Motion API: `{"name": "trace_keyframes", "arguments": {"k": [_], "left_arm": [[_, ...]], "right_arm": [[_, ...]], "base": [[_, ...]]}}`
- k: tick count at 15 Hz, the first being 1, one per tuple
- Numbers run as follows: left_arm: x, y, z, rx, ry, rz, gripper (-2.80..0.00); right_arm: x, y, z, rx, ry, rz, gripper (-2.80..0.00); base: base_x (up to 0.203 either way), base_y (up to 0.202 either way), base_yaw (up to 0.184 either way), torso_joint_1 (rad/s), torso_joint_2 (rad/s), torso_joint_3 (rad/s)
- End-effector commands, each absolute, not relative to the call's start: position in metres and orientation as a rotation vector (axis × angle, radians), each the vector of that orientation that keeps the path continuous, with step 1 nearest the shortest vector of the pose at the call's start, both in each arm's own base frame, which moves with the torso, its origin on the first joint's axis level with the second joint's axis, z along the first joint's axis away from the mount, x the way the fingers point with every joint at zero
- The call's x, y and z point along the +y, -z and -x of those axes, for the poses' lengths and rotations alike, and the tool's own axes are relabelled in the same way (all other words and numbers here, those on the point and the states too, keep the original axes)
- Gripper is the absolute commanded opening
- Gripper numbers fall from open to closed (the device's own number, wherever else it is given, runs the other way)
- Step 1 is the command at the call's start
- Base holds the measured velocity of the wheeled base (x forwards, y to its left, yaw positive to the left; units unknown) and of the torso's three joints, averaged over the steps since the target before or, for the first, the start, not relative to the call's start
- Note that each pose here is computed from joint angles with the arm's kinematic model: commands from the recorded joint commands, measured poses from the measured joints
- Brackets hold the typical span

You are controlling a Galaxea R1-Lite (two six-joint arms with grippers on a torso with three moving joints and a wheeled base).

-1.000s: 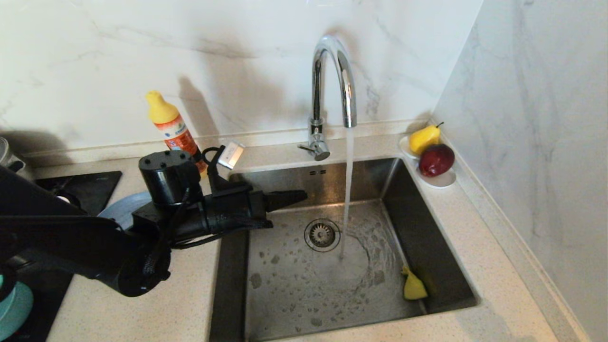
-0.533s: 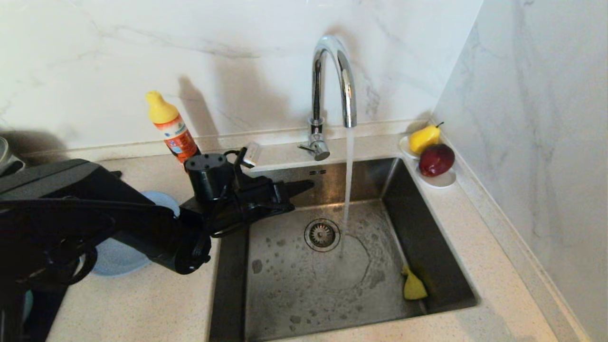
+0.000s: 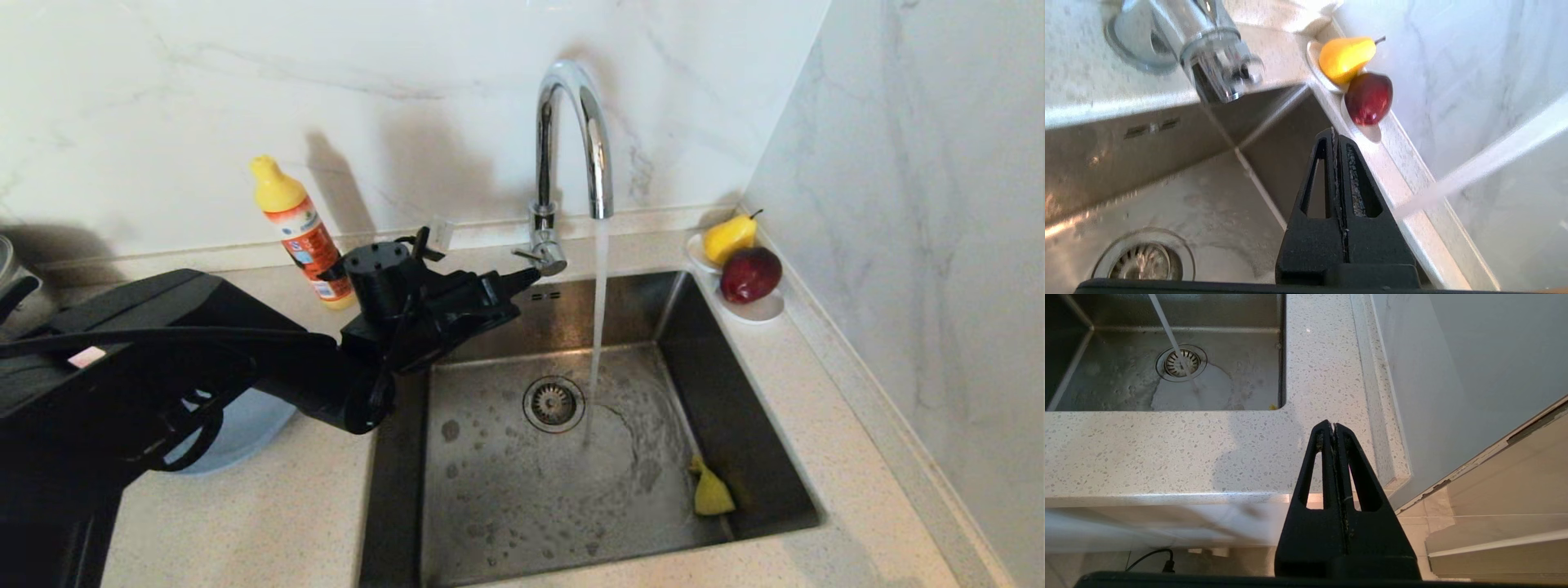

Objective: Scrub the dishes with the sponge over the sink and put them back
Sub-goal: Turn off the faucet

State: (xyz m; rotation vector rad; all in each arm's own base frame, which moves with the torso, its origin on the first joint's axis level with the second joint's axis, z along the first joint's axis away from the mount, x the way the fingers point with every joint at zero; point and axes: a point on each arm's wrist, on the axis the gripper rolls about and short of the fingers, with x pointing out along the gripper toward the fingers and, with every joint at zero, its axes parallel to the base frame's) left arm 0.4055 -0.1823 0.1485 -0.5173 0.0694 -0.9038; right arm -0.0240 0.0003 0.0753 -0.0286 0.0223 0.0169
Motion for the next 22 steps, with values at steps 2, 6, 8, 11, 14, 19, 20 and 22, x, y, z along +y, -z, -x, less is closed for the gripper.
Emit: {"name": "trace_keyframes", "arguments": {"k": [2, 6, 8, 11, 14, 19, 20, 22], "left_arm": [[-0.187, -0.141, -0.417, 0.057, 0.895, 0.527, -2.8], [-0.19, -0.139, -0.428, 0.023, 0.828, 0.542, -2.8], [-0.192, -0.144, -0.434, 0.0, 0.808, 0.554, -2.8], [-0.193, -0.154, -0.44, -0.022, 0.793, 0.575, -2.8], [-0.195, -0.152, -0.446, -0.025, 0.793, 0.577, -2.8], [-0.192, -0.145, -0.455, -0.027, 0.776, 0.591, -2.8], [-0.19, -0.148, -0.457, -0.038, 0.759, 0.602, -2.8], [-0.189, -0.154, -0.456, -0.059, 0.747, 0.611, -2.8]], "right_arm": [[0.0, -0.075, 0.024, 0.023, -0.018, 0.029, -2.8], [0.0, -0.075, 0.024, 0.021, -0.019, 0.029, -2.8], [0.0, -0.075, 0.024, 0.023, -0.017, 0.029, -2.8], [0.0, -0.075, 0.024, 0.021, -0.019, 0.029, -2.8], [0.0, -0.075, 0.024, 0.021, -0.018, 0.029, -2.8], [0.0, -0.075, 0.024, 0.021, -0.017, 0.029, -2.8], [0.0, -0.075, 0.024, 0.021, -0.018, 0.029, -2.8], [0.0, -0.075, 0.024, 0.023, -0.017, 0.029, -2.8]], "base": [[0.0, 0.0, 0.0, 0.0, 0.0, 0.0], [0.0, 0.0, 0.0, 0.0, 0.0, 0.0], [0.0, 0.0, 0.0, 0.0, 0.0, 0.0], [0.0, 0.0, 0.0, 0.0, 0.0, 0.0], [0.0, 0.0, 0.0, 0.0, 0.0, 0.0], [0.0, 0.0, 0.0, 0.0, 0.0, 0.0], [0.0, 0.0, 0.0, 0.0, 0.0, 0.0], [0.0, 0.0, 0.0, 0.0, 0.0, 0.0]]}}
